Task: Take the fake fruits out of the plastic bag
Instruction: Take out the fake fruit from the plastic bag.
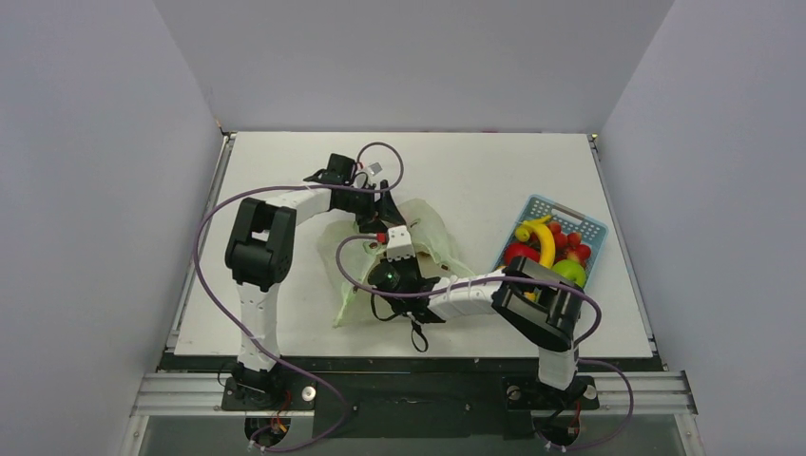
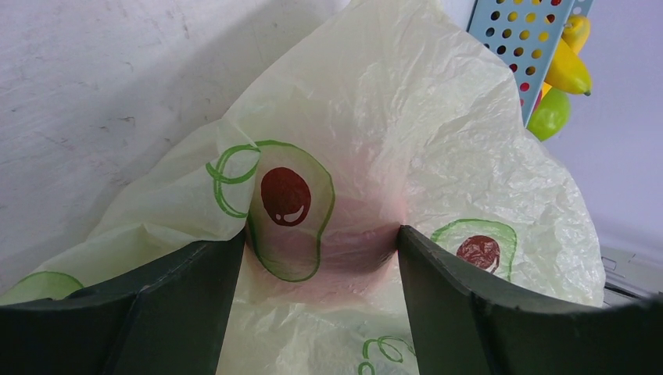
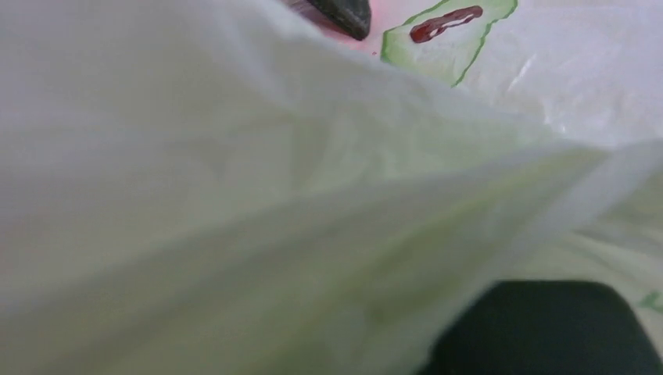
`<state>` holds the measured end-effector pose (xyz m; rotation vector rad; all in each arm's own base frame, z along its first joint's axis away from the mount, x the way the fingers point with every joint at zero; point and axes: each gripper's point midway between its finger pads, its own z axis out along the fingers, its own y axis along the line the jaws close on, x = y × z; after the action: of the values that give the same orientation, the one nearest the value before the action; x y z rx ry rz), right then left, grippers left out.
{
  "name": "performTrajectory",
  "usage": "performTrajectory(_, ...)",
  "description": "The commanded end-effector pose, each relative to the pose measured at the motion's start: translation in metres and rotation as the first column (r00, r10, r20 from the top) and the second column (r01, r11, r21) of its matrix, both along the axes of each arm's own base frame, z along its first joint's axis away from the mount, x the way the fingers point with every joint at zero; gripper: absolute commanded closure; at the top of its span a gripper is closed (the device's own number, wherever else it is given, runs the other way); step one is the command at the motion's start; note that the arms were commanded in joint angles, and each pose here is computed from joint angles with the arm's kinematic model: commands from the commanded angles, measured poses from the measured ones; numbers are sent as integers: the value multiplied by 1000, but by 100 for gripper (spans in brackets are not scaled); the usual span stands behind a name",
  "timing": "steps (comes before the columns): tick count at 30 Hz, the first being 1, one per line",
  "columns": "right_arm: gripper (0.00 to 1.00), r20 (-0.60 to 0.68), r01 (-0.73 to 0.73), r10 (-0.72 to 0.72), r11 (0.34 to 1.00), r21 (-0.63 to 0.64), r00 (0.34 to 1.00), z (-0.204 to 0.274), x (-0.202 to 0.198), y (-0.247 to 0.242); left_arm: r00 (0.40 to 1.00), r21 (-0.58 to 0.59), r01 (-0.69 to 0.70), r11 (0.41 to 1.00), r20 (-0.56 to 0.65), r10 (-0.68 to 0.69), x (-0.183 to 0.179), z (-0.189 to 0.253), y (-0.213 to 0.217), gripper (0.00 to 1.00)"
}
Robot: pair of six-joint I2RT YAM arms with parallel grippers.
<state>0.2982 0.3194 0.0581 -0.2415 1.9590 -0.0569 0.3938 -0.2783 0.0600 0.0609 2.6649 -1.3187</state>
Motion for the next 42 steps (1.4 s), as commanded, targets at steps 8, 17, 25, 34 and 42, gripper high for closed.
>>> performTrajectory(8,71,120,83,-84,996,13,989,37,58,-9,999,27,47,999,-6,-47,-8,-12,-15,33)
performTrajectory(17,42,93,-17,12,998,53,996,39,82,0,998,-2,58,998,-17,-58,-9,-10,-20,34)
performTrajectory(25,34,48,-63,62,998,16,997,14,97,5,998,-9,65,998,-20,-65,-11,-9,-21,34)
performTrajectory(34,43,-1,-86,86,996,-24,996,-3,98,6,998,-8,65,998,-13,-65,-10,-6,-21,34)
performTrajectory(42,82,-4,-114,114,993,-4,993,8,85,8,999,6,50,999,-4,-50,-6,-7,-16,34)
